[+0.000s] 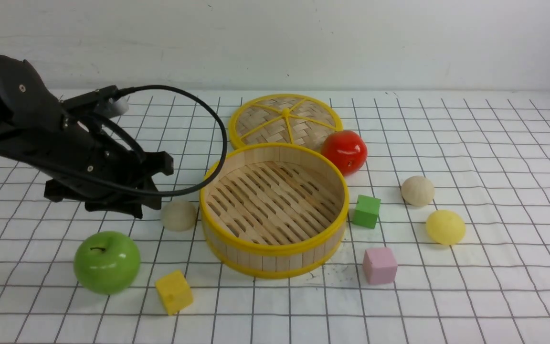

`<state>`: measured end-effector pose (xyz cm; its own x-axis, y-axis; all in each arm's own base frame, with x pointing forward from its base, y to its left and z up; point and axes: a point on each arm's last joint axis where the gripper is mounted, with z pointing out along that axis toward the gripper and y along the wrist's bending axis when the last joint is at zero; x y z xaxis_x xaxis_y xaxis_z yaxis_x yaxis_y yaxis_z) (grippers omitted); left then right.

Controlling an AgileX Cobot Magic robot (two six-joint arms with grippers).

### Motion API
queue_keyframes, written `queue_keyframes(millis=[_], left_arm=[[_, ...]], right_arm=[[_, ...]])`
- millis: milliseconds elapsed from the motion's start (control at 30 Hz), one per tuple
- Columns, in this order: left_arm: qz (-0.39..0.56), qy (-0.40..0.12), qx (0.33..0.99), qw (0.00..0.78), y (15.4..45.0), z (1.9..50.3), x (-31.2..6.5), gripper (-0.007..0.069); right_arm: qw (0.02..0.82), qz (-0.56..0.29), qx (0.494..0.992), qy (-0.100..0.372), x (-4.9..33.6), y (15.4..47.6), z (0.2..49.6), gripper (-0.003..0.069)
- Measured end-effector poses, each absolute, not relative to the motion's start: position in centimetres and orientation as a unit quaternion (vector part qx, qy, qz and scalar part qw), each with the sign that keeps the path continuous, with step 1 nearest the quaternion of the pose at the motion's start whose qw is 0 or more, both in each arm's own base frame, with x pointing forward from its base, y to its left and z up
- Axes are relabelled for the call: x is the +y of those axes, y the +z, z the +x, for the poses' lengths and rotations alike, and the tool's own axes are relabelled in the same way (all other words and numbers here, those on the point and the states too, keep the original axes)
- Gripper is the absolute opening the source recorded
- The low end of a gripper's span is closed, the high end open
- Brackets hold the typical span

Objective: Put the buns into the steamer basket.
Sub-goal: Use the left arm to grab a steamed stuffed bun

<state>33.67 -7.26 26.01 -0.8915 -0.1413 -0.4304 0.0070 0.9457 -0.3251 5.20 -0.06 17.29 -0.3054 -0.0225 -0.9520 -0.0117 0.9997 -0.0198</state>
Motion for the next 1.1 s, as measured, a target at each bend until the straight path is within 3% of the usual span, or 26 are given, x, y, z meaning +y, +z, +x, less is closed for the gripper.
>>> queue_keyframes(millis=[367, 500, 833, 1100], left_arm=[[-0.011, -0.171, 0.958, 0.230, 29.1, 37.1, -8.1, 0.0238], [-0.005, -0.172, 0.963, 0.208, 28.9, 38.4, -8.4, 0.0238], [-0.002, -0.150, 0.975, 0.165, 25.7, 41.7, -8.7, 0.0238], [-0.015, -0.140, 0.977, 0.162, 21.0, 43.9, -8.8, 0.0238]], right_arm=[[0.589, -0.011, 0.808, -0.005, -0.1, 17.3, 5.2, 0.0241], [0.589, -0.011, 0.808, -0.005, -0.1, 17.3, 5.2, 0.0241], [0.589, -0.011, 0.808, -0.005, -0.1, 17.3, 5.2, 0.0241], [0.589, -0.011, 0.808, -0.005, -0.1, 17.3, 5.2, 0.0241]])
